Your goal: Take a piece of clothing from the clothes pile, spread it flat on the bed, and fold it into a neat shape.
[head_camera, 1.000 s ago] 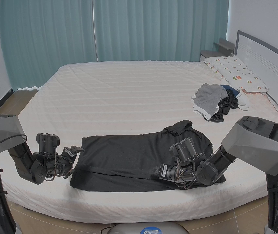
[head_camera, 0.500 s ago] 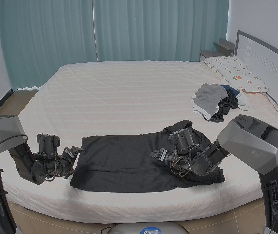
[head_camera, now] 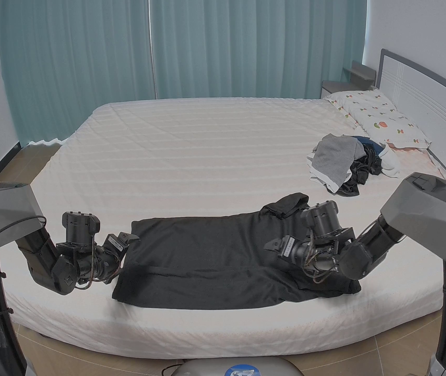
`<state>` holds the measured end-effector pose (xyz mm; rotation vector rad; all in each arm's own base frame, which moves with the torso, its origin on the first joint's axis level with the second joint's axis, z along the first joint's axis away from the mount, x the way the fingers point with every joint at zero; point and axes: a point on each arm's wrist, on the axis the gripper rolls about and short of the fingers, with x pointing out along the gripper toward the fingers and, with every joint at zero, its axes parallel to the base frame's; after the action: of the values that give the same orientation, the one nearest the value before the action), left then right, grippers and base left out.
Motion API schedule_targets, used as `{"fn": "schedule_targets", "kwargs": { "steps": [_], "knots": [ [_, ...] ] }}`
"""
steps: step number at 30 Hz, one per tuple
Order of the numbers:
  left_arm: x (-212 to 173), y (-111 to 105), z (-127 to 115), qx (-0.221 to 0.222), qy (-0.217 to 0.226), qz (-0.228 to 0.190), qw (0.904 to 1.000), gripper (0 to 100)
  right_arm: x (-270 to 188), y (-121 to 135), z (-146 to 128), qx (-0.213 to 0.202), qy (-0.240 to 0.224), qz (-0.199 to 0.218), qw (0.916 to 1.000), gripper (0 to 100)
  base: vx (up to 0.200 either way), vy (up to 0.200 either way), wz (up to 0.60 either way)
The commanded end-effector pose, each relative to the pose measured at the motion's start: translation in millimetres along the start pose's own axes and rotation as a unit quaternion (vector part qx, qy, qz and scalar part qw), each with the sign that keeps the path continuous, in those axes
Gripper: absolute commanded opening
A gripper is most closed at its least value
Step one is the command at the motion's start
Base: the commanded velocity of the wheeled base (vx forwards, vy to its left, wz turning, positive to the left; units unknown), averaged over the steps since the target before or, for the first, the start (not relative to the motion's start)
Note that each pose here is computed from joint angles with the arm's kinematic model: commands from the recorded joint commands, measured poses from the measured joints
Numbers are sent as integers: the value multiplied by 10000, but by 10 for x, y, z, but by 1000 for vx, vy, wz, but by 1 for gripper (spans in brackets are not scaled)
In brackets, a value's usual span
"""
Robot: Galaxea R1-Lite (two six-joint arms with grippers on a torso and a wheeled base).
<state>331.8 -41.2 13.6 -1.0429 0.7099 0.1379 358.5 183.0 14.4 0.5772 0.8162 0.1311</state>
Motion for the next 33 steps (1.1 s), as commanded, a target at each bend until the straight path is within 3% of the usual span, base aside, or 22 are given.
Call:
{"fn": "schedule_targets", "kwargs": {
  "steps": [1, 4, 8, 17, 22, 33],
  "knots": [
    [14, -46, -90, 547, 5, 36, 9985, 100, -478, -371, 243, 57, -419, -176, 9989, 100, 0, 0, 0],
    [33, -36, -95, 962, -34, 89, 9953, 100, -709, -620, 314, 133, -609, -240, 9978, 100, 0, 0, 0],
    [115, 4, -105, 1404, -5, 166, 9899, 100, -895, -954, 320, 67, -531, -377, 9979, 100, 0, 0, 0],
    [243, 66, -101, 1413, -5, 277, 9896, 100, -845, -1306, 335, 255, -370, -169, 9988, 100, 0, 0, 0],
    [280, 115, -97, 1388, 14, 346, 9897, 100, -759, -1501, 250, 300, -176, -352, 9988, 100, 0, 0, 0],
    [283, 135, -95, 1359, 25, 383, 9900, 100, -782, -1587, 242, 333, -49, -267, 9991, 100, 0, 0, 0]
  ]
}}
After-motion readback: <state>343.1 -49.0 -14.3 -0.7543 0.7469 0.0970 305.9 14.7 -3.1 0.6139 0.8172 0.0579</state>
